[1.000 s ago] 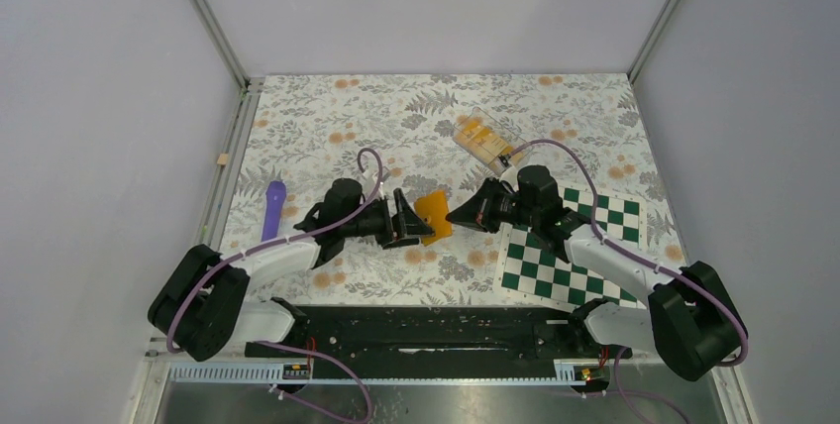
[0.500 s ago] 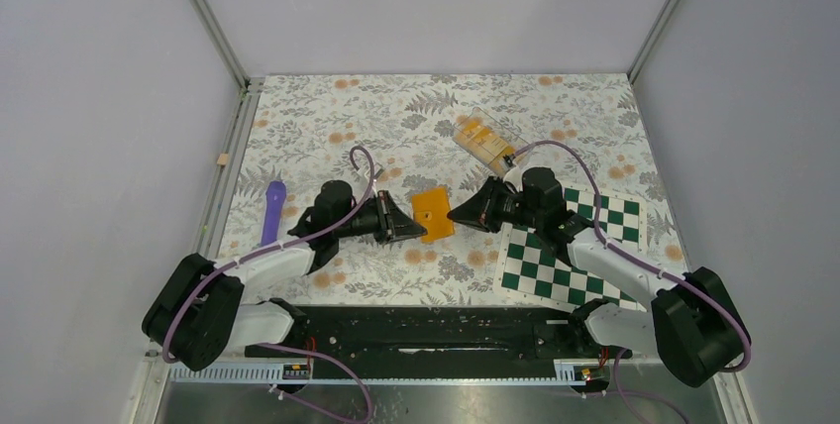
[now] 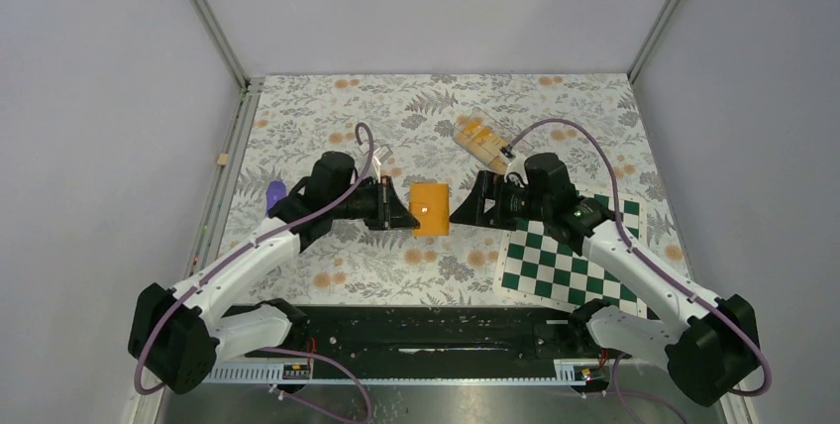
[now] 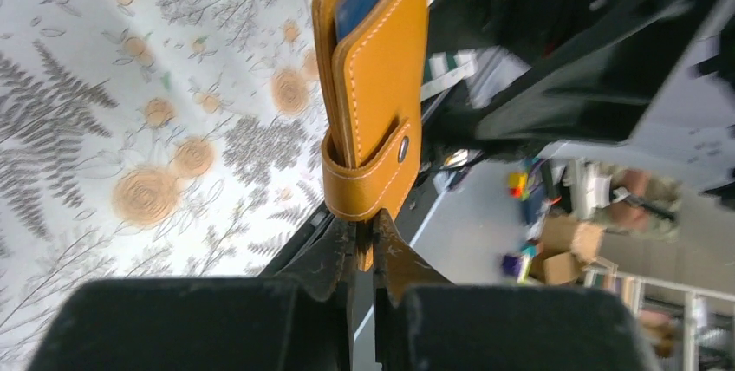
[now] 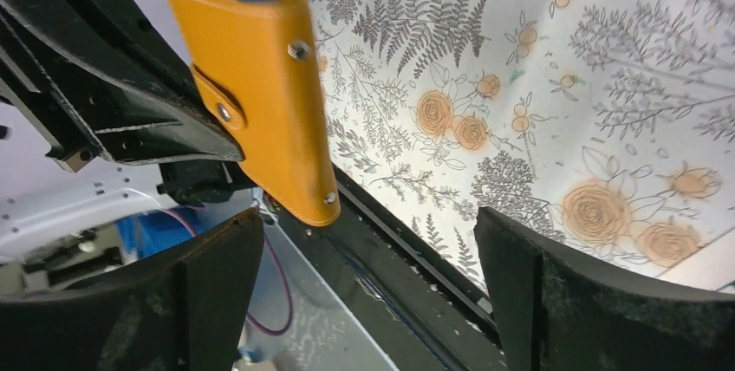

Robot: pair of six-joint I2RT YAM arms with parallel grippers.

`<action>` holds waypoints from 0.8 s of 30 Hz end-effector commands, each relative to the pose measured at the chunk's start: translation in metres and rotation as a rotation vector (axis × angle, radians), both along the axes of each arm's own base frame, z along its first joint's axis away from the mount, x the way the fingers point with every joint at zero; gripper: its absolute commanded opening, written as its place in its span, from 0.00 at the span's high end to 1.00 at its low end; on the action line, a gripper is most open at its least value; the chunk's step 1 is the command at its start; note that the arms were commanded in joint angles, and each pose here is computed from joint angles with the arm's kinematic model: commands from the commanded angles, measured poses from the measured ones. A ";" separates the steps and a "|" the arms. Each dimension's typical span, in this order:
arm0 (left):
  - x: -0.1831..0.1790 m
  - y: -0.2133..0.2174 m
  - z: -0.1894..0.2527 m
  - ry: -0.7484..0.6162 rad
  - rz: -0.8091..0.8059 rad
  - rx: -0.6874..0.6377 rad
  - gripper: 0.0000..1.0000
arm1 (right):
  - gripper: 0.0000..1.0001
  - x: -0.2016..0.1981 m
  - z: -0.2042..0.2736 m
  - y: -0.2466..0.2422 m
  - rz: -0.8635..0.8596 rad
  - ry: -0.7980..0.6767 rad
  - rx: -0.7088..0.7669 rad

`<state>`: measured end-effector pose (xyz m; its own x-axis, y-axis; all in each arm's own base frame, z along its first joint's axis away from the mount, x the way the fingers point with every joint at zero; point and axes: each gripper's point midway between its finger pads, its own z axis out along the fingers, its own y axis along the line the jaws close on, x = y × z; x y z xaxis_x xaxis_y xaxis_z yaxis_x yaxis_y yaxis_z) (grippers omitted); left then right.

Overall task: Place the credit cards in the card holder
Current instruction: Open the card holder.

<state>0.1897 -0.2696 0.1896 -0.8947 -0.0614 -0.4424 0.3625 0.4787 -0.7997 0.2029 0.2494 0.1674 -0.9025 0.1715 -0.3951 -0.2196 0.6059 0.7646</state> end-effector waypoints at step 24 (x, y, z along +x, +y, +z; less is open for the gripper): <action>-0.061 -0.030 0.034 -0.139 -0.329 0.125 1.00 | 0.83 -0.056 0.041 0.029 0.392 0.031 0.361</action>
<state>0.1159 -0.2895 0.2019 -0.8246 0.3413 -0.4512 0.5647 0.4472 -0.6937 0.1439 0.2704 0.1773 -0.9504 -0.0868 -0.2987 -0.3108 0.3058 0.8999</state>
